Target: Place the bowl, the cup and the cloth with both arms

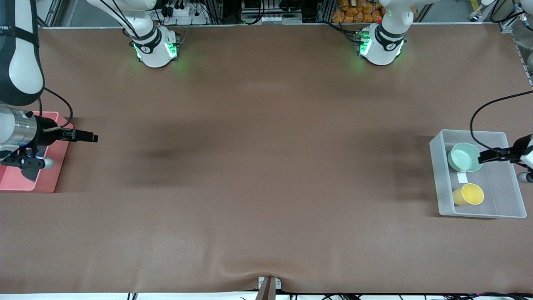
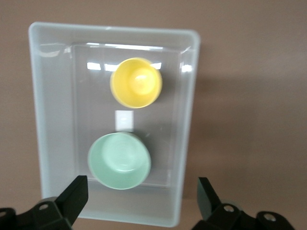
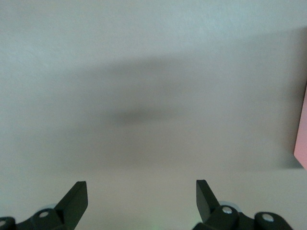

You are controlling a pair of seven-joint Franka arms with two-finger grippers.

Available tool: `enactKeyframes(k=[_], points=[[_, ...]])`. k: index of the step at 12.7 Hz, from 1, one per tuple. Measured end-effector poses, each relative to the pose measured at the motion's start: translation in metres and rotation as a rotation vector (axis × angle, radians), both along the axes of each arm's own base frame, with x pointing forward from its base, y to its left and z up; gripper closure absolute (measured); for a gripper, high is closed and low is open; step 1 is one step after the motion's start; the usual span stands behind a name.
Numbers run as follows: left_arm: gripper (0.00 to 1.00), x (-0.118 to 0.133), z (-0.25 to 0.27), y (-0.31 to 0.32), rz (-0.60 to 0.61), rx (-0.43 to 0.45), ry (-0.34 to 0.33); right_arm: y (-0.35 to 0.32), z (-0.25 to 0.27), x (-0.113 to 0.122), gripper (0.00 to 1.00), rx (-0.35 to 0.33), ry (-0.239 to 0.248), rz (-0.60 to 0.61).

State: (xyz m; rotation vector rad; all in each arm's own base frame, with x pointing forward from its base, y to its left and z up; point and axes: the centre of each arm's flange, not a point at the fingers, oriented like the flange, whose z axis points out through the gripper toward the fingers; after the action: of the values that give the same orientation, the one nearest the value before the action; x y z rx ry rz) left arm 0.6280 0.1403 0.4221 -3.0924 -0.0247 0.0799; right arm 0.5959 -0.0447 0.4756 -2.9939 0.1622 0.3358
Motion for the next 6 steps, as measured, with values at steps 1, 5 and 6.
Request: enactKeyframes(k=[1,5,6], points=[[0.00,0.000,0.009,-0.018,0.017,0.003,0.007,0.005,0.006,0.000,0.00,0.000,-0.016,0.007],[0.00,-0.018,0.060,-0.041,0.065,0.006,0.007,0.017,0.069,-0.028,0.00,-0.001,-0.061,0.028],[0.00,-0.025,0.080,-0.044,0.083,-0.001,-0.006,0.015,0.089,-0.040,0.00,-0.002,-0.070,0.027]])
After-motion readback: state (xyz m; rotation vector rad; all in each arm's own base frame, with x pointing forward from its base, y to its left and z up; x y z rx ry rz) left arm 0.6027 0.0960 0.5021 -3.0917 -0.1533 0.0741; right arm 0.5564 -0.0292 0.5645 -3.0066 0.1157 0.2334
